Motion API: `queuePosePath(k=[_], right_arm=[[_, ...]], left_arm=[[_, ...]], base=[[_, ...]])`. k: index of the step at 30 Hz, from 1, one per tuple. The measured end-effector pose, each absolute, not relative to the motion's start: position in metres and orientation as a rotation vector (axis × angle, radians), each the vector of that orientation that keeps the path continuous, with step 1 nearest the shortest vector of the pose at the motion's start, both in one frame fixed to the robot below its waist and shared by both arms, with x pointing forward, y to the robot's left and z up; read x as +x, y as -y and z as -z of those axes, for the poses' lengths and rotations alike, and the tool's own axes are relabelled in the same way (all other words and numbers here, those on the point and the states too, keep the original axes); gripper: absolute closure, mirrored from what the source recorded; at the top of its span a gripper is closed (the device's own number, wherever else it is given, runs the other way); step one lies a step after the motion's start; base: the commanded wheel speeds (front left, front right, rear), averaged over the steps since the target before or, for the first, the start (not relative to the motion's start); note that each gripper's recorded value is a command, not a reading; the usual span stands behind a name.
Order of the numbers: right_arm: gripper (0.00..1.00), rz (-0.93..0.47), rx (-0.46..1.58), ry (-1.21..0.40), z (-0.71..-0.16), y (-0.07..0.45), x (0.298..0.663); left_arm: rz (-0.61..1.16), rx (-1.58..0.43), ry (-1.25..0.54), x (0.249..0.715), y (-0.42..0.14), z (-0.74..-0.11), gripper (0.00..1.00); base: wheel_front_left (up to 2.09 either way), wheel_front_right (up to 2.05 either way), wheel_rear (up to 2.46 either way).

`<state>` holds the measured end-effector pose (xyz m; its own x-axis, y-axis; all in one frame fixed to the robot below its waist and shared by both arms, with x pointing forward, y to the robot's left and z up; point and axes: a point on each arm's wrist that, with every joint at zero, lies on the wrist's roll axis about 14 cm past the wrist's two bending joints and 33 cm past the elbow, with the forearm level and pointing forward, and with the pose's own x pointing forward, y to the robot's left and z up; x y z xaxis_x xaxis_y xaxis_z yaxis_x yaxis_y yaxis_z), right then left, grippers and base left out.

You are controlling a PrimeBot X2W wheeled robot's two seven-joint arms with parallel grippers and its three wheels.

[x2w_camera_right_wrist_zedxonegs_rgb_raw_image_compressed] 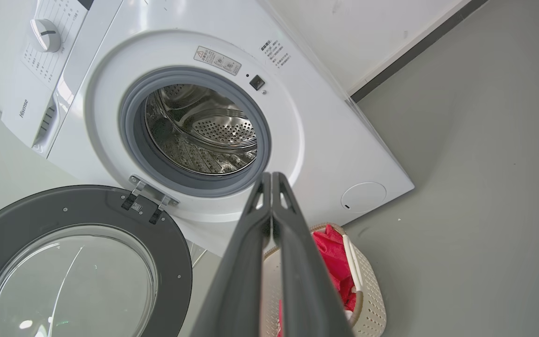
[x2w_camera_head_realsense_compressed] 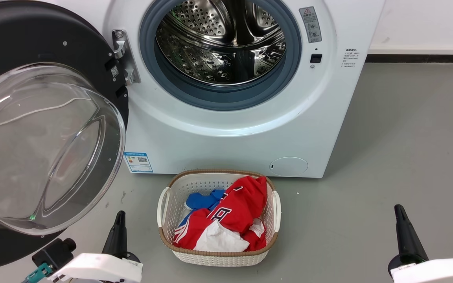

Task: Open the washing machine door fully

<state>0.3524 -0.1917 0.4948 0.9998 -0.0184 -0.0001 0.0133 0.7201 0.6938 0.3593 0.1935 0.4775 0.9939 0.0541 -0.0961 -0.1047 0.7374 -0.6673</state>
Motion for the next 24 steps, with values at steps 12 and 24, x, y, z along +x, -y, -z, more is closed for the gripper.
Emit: queuePosePath(k=[12, 24], right_arm=[[1.00, 0.029, 0.918, -0.006, -0.494, 0.194, 0.359], [1.00, 0.035, 1.055, -0.012, -0.494, 0.196, 0.365]], left_arm=[[-0.091, -0.896, -0.073, 0.364, -0.196, -0.479, 1.00], [-0.085, -1.038, -0.069, 0.369, -0.197, -0.482, 1.00]], base=[[0.00, 0.00, 0.00], [0.00, 0.00, 0.00]])
